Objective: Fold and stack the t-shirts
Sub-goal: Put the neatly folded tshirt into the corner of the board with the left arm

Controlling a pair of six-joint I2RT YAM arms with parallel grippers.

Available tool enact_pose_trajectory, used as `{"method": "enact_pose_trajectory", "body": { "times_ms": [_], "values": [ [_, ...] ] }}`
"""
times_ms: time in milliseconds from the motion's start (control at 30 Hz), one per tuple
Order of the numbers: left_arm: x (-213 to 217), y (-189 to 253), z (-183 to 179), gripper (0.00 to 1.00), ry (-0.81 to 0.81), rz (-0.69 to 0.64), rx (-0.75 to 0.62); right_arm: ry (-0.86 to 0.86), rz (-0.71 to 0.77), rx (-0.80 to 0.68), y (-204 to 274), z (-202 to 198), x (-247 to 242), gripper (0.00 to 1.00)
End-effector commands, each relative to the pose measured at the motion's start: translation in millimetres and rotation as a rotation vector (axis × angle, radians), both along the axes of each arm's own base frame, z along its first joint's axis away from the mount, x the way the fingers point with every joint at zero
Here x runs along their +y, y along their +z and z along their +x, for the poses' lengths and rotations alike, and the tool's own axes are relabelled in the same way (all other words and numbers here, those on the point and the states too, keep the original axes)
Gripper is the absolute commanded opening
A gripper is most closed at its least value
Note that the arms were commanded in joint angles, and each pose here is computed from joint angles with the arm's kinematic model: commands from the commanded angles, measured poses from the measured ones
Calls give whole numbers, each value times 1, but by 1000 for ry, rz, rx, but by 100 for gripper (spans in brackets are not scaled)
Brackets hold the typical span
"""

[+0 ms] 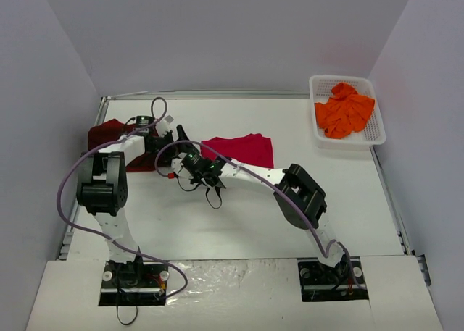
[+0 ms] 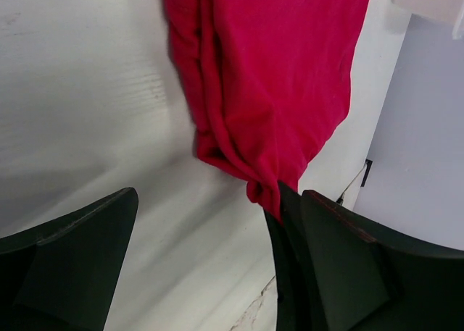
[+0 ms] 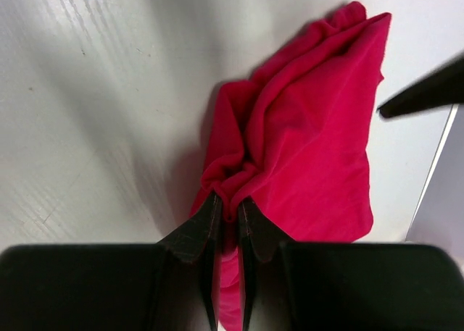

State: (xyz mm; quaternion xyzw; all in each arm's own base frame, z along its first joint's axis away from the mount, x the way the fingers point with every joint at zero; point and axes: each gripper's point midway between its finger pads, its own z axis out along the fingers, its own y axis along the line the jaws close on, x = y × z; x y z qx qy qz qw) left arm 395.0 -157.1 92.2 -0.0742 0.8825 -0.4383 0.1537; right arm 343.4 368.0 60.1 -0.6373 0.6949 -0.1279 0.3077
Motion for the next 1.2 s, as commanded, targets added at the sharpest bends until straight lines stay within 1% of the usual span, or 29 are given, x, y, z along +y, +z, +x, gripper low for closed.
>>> {"method": "enact_pose_trajectory", "body": {
  "times_ms": [0,100,300,500,733,1167],
  "values": [
    [-25,21,16,94,-2,-26,-47,-12,7,-19,13,3,5,0],
    [-39,11,13,94,-19,-5,-21,-16,13,-29,18,5,5,0],
    [-49,-14,13,94,-29,11,42,-26,20,-62,30,10,6,0],
    [-57,-23,10,94,-44,33,62,-31,26,-77,38,13,7,0],
    [-65,-26,13,94,-54,21,78,-52,47,-109,58,22,5,0],
    [-82,-26,7,94,-112,41,62,-76,63,-131,75,31,4,0]
  ]
}}
